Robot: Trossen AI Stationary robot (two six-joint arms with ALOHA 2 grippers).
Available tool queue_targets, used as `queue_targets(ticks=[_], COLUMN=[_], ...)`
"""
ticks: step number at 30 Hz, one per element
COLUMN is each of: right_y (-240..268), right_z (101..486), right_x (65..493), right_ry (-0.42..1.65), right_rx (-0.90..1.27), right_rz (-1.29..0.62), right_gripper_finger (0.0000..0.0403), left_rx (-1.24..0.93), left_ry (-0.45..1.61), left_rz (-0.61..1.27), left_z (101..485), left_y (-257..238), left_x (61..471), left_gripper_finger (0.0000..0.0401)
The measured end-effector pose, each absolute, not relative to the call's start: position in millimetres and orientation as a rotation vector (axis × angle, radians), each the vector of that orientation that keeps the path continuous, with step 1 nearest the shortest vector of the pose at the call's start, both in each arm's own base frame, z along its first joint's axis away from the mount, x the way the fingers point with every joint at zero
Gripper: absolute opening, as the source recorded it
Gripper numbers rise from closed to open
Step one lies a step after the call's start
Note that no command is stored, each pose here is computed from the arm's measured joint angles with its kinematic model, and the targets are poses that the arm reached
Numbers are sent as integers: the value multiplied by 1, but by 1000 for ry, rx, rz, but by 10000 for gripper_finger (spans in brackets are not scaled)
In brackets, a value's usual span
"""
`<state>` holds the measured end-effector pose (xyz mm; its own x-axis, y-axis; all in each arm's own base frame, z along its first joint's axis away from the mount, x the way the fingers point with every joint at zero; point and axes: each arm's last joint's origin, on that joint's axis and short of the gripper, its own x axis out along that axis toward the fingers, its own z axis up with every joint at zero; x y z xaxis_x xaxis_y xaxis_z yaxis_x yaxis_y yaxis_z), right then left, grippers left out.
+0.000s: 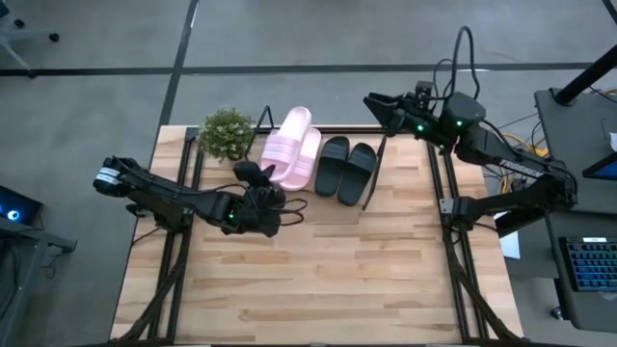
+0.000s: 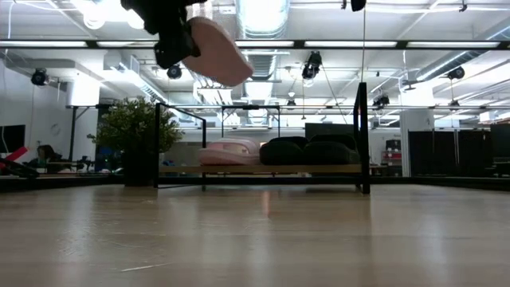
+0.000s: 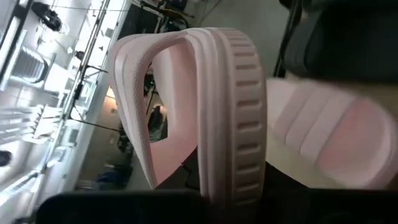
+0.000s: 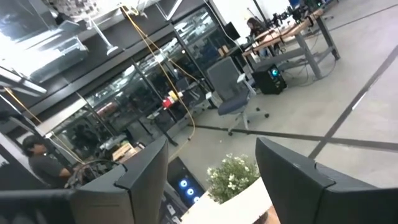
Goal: Pick and place slides into the shelf
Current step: Put the pink slipper on the shelf
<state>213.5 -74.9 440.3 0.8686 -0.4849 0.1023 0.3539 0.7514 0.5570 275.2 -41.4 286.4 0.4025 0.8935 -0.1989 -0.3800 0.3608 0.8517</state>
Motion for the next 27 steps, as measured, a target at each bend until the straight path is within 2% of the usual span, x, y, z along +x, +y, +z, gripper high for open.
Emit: queue_targets(ticks=[5,15,22,27], right_y=[-77,-79,-79,-79], right_z=[436,432,432,432], right_x=[219,224,224,224], right_ry=[-223,-205,-207,-210], right_rx=[557,552,552,564], right_rz=[-471,-493,-493,-492], right_gripper_finger=[233,233,233,233], left_rx=[924,968,975,958], left_ry=[883,1010,958,975], left_rz=[887,836,892,908], left_z=[276,242,223,205], left_y=[-38,-30,-24,-19], left_x=[263,258,280,282], left_gripper_finger=[19,19,19,19])
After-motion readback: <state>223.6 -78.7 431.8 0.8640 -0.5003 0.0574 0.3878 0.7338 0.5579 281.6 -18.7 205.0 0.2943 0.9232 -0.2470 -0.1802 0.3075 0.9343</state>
